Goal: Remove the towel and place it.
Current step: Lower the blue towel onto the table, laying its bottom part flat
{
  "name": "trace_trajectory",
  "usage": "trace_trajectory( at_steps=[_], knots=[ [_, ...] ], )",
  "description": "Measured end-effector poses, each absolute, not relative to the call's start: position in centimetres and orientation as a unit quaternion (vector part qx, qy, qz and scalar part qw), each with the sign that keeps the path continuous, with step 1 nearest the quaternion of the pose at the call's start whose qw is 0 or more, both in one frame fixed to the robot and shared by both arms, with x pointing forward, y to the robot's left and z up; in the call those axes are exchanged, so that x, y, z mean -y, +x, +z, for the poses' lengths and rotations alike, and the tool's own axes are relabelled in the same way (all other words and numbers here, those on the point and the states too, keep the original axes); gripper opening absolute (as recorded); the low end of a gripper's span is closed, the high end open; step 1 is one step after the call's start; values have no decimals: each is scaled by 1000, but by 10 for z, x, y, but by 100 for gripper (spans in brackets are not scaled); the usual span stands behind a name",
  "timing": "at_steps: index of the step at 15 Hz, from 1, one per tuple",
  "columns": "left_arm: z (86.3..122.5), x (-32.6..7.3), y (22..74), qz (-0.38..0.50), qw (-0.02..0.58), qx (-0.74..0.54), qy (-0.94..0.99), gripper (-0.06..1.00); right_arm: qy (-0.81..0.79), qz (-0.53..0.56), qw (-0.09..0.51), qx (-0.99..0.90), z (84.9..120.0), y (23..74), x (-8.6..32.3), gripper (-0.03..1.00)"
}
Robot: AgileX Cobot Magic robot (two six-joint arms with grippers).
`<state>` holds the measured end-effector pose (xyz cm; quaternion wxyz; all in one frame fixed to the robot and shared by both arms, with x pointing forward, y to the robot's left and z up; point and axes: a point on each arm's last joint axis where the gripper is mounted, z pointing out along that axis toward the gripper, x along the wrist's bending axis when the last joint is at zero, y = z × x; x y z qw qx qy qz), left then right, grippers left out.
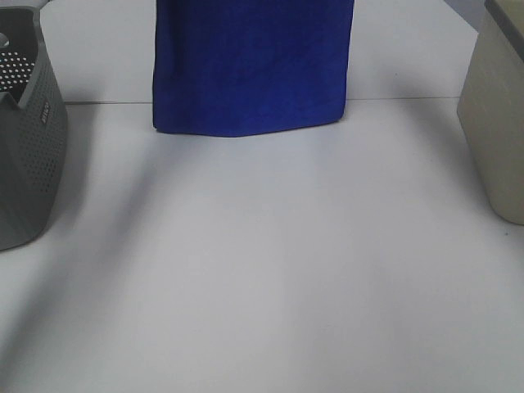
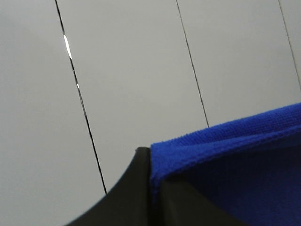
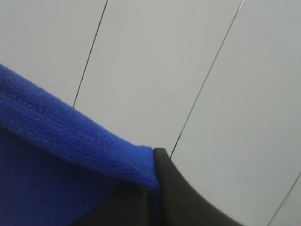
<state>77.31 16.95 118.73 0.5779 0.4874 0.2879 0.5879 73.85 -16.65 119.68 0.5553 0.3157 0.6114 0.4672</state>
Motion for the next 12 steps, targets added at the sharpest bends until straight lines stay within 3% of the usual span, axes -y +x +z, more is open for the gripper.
trace_trajectory(
  at_steps=[3,4,6,10,12],
  knots=[
    [1202,-169,753,516,518,-348,586,0,390,460,474,-641,1202,723,170,1],
    [1211,-172,730,445,469,-391,655,0,440,441,393,-676,1206,703,172,1],
    [1207,-174,712,370,415,-425,714,0,467,410,318,-717,1209,680,173,1],
    [1196,-177,687,263,343,-456,778,0,489,335,210,-777,1205,649,175,1],
    [1201,-178,681,254,341,-464,777,0,492,313,171,-794,1201,641,175,1]
  ],
)
